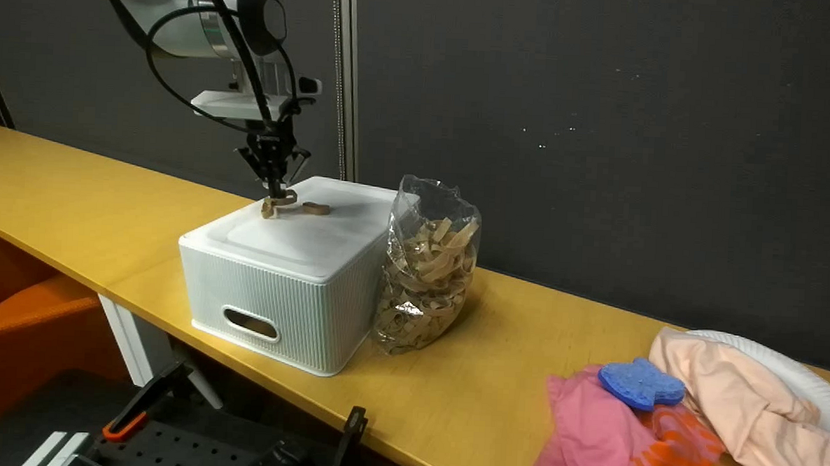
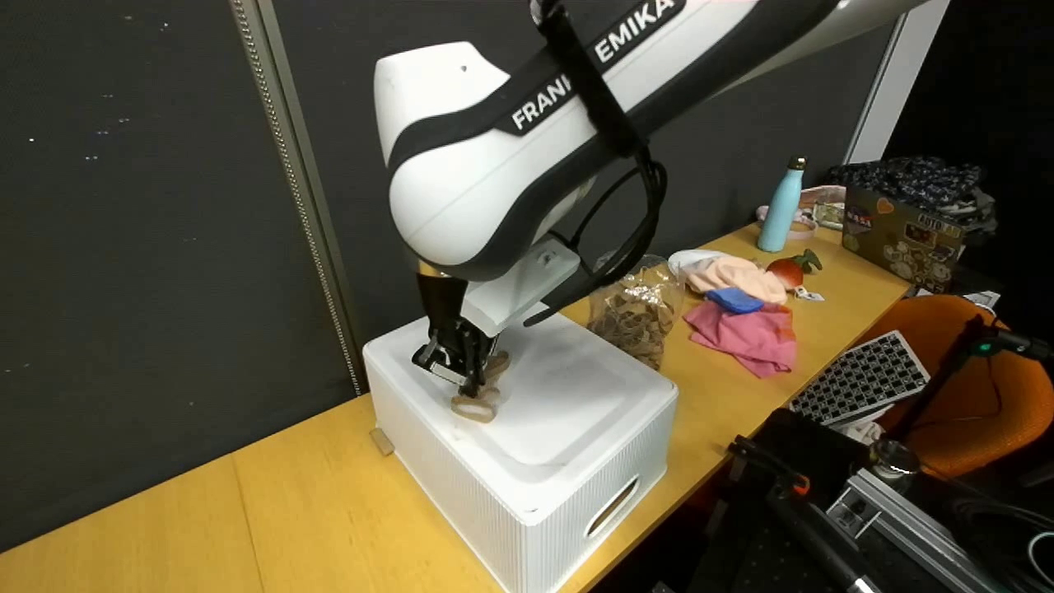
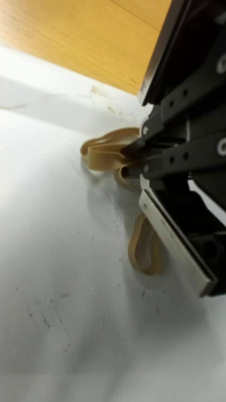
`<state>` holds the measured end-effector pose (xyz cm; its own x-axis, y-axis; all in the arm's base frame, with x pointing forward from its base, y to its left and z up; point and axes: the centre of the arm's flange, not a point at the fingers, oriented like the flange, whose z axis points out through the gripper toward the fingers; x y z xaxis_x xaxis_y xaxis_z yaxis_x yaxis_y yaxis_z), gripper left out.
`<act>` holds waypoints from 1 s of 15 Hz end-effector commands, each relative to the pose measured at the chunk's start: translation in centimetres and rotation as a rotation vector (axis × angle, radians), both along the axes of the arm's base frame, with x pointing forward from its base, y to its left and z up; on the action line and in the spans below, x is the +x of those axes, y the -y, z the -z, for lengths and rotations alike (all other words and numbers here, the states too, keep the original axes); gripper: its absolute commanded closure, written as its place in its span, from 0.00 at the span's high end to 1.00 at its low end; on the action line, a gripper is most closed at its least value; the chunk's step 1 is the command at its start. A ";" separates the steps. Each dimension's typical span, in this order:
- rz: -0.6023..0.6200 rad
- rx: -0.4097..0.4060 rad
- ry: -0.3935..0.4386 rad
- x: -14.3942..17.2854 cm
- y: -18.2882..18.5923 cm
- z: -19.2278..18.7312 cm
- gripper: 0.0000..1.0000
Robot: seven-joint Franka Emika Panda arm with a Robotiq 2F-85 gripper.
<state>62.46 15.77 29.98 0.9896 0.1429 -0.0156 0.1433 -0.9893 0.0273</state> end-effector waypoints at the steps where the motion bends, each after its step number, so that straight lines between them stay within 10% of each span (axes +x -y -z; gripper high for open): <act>1: -0.006 0.008 -0.003 0.3 -0.5 0.0 0.33; 7: -0.025 0.013 -0.019 0.6 -2.1 1.4 0.63; 9: -0.032 0.015 -0.024 0.5 -2.6 1.8 0.37; 15: -0.043 0.016 -0.015 0.0 -3.2 1.2 0.01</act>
